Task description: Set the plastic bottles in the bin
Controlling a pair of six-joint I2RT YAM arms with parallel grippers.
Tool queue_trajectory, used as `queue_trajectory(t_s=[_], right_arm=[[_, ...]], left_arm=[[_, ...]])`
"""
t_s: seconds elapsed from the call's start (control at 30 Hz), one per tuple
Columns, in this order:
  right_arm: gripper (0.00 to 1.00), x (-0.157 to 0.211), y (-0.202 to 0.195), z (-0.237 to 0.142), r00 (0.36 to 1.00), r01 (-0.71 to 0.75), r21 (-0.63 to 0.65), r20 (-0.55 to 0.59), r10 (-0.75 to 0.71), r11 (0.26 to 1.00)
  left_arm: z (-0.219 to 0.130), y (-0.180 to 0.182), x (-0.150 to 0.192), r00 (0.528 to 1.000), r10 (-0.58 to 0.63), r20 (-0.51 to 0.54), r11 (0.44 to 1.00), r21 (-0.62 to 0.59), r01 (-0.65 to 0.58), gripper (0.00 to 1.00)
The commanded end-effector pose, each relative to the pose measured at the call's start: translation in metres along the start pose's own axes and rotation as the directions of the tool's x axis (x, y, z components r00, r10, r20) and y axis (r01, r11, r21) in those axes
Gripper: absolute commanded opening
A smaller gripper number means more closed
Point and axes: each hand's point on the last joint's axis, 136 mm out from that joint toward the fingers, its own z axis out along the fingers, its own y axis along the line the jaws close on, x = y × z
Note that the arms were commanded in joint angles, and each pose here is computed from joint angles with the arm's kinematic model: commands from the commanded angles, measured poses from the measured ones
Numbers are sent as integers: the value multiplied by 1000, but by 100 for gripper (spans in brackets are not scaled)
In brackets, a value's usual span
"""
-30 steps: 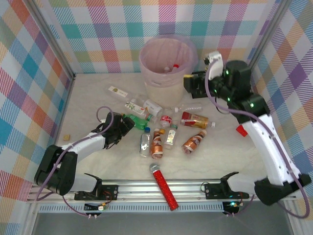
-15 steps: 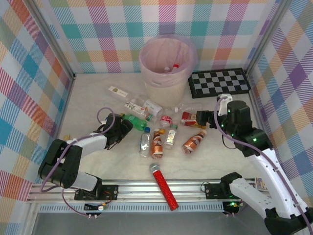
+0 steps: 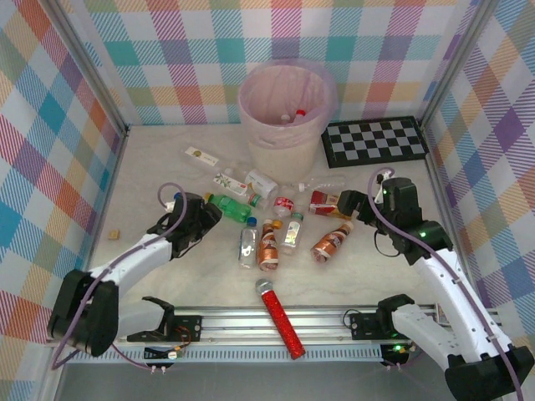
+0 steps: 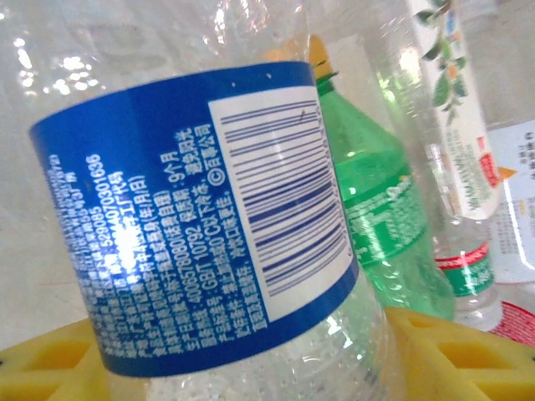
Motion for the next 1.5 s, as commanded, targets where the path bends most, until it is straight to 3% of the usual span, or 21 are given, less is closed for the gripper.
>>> queue_trajectory(t_s=[0.0, 0.13, 0.3, 0.4, 0.47, 0.57, 0.77, 0.97, 1.13, 1.3, 1.47], right_arm=[[99, -3, -3, 8, 997, -81, -6, 13, 81, 997], [99, 6, 3, 19, 986, -153, -60, -76, 148, 986], [99, 14, -8, 31, 971, -214, -27, -113, 210, 976], [99, 16, -9, 33, 960, -249, -41, -146, 240, 968], [99, 17, -11, 33, 957, -255, -38, -155, 246, 966], [99, 22, -12, 34, 955, -257, -41, -163, 248, 966], [99, 31, -1, 38, 941, -263, -95, -243, 234, 960], [99, 35, -1, 33, 940, -262, -94, -250, 232, 961], [99, 42, -8, 31, 940, -254, -75, -254, 228, 964], [99, 46, -12, 29, 944, -232, -57, -255, 211, 971], [99, 47, -19, 28, 946, -224, -37, -248, 208, 974]], left_arm=[[-37, -18, -22, 992, 111, 66, 994, 6, -112, 58], [-77, -49, -42, 969, 224, 107, 971, 61, -232, 51], [-109, -105, -54, 938, 330, 106, 917, 203, -345, 50], [-122, -151, -61, 911, 394, 123, 856, 311, -412, 50], [-130, -190, -64, 878, 452, 154, 773, 423, -472, 50], [-135, -230, -75, 842, 500, 200, 695, 488, -528, 50], [-126, -298, -99, 826, 500, 261, 610, 570, -550, 40], [-99, -352, -106, 826, 499, 261, 558, 633, -537, 35], [-68, -383, -116, 824, 518, 229, 567, 629, -531, 32], [-37, -403, -102, 795, 579, 179, 555, 628, -546, 31], [-10, -401, -93, 787, 597, 157, 574, 602, -555, 30]])
